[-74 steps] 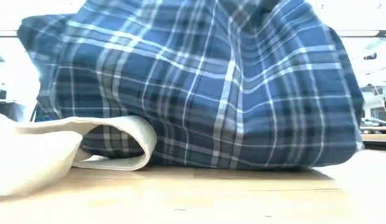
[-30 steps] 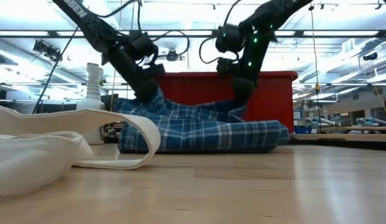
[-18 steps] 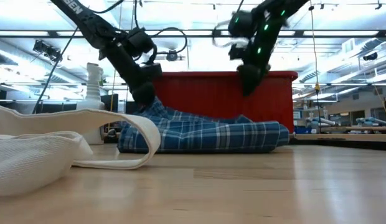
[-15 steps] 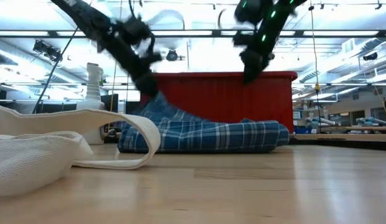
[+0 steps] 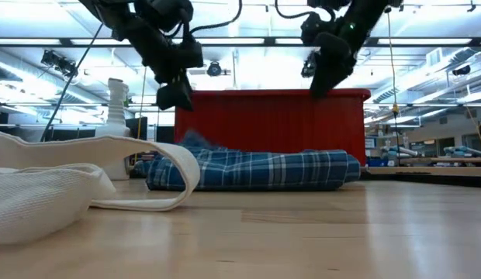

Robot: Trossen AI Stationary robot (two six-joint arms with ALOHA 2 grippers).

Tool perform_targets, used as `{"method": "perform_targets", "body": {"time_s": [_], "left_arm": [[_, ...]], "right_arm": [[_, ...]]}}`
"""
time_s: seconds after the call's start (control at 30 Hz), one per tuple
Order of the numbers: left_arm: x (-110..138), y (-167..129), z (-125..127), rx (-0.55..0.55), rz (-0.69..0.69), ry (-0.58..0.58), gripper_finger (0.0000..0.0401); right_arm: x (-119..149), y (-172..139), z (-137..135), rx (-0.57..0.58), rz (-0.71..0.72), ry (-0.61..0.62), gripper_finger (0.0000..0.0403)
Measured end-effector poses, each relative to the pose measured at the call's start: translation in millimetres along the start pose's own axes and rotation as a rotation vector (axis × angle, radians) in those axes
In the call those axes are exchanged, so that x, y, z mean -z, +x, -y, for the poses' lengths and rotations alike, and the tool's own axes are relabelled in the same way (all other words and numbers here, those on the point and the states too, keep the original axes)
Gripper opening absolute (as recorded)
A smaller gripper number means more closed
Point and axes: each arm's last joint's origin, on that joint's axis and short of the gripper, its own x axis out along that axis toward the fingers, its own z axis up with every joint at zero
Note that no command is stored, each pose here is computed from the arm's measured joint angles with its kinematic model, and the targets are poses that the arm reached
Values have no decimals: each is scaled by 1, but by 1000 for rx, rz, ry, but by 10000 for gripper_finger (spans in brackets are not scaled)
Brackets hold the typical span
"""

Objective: Fold Laundry from Bin
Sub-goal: Fold the blue pants

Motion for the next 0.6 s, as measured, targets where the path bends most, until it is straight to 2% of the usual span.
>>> {"method": "perform_targets", "body": {"time_s": [0.07,0.13,0.2,0.3,0.37,0.5,0.6], "left_arm": [[0,-4,3,-37,-39,32,318],[-2,-8,7,-18,-27,41,318],[-5,-12,14,102,54,-1,318],[-13,-15,25,392,230,-137,318],[-19,-11,33,518,289,-208,316],[-24,10,52,542,260,-225,303],[-20,32,75,599,187,-192,294]], "right_arm": [[8,10,-9,-19,7,-3,245],[15,18,-15,-33,35,-4,245],[21,27,-19,-41,72,-7,245],[26,39,-18,-26,150,-7,245],[28,47,-13,-17,229,2,244],[39,68,-2,10,375,31,244],[53,83,2,5,386,43,244]]}}
